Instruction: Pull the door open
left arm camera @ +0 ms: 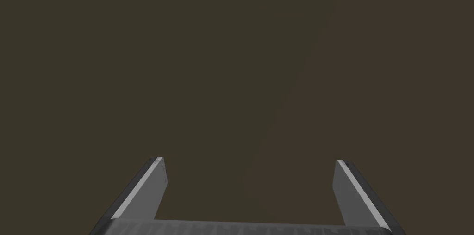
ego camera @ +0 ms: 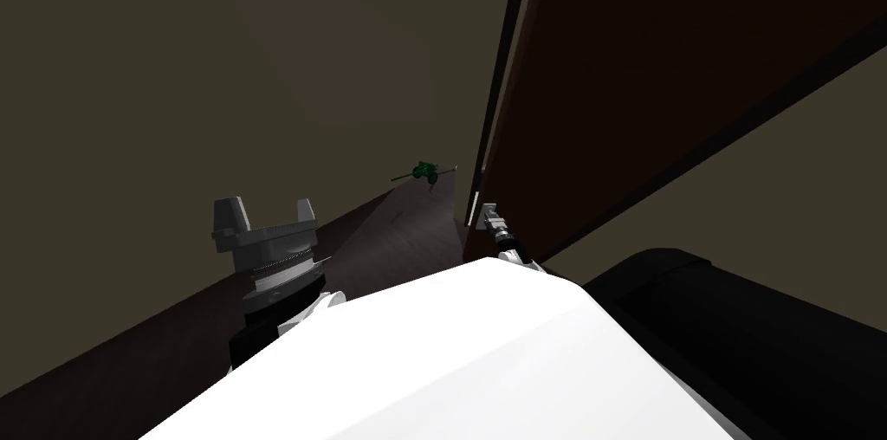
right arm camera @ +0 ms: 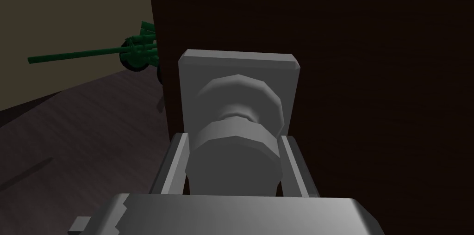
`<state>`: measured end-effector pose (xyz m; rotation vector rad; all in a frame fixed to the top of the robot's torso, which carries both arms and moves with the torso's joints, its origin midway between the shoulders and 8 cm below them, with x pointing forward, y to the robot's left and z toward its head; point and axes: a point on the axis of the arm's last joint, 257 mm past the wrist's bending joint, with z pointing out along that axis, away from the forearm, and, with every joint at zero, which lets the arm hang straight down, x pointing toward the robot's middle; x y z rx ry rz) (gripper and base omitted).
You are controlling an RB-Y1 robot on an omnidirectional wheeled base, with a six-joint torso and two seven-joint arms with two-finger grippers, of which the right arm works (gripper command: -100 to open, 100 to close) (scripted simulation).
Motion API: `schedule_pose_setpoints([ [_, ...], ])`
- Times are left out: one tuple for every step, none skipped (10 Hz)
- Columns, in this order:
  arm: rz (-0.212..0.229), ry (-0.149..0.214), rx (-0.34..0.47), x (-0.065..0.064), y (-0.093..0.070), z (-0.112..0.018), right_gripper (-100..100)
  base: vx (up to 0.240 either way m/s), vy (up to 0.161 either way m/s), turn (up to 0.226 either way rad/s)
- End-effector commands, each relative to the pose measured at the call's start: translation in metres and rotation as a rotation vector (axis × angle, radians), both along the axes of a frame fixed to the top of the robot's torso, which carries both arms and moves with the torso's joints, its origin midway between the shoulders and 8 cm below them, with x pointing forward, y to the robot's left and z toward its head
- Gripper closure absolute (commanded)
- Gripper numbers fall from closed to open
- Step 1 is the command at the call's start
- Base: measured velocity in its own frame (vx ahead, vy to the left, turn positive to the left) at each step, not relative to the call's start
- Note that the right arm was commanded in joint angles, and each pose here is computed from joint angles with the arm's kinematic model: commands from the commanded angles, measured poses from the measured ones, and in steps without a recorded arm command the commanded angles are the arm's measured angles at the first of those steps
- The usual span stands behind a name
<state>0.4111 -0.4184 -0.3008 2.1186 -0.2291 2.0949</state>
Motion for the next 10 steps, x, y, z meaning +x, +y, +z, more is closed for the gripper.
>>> schedule_pose_setpoints([
  [0.012, -0.003, 0.0, -0.002, 0.002, 0.001, 100, -0.23, -0.026, 0.159],
  [0.02, -0.005, -0.001, -0.004, 0.002, 0.002, 100, -0.213, -0.033, 0.14],
  [0.028, -0.006, -0.001, -0.005, 0.003, 0.002, 100, -0.187, -0.053, 0.121],
  [0.036, -0.007, -0.001, -0.007, 0.004, 0.003, 100, -0.204, -0.066, 0.132],
  [0.044, -0.009, -0.001, -0.008, 0.005, 0.003, 100, -0.234, -0.046, 0.135],
  [0.052, -0.009, -0.001, -0.01, 0.006, 0.004, 100, -0.227, -0.043, 0.112],
  [0.062, -0.01, -0.001, -0.012, 0.007, 0.004, 100, -0.228, -0.062, 0.143],
  [0.07, -0.011, -0.001, -0.013, 0.008, 0.005, 100, -0.235, -0.048, 0.119],
  [0.066, -0.005, -0.001, -0.013, 0.008, 0.002, 100, -0.103, -0.012, 0.034],
  [0.079, -0.001, 0.001, -0.016, 0.01, 0.0, 100, -0.147, -0.028, 0.104],
])
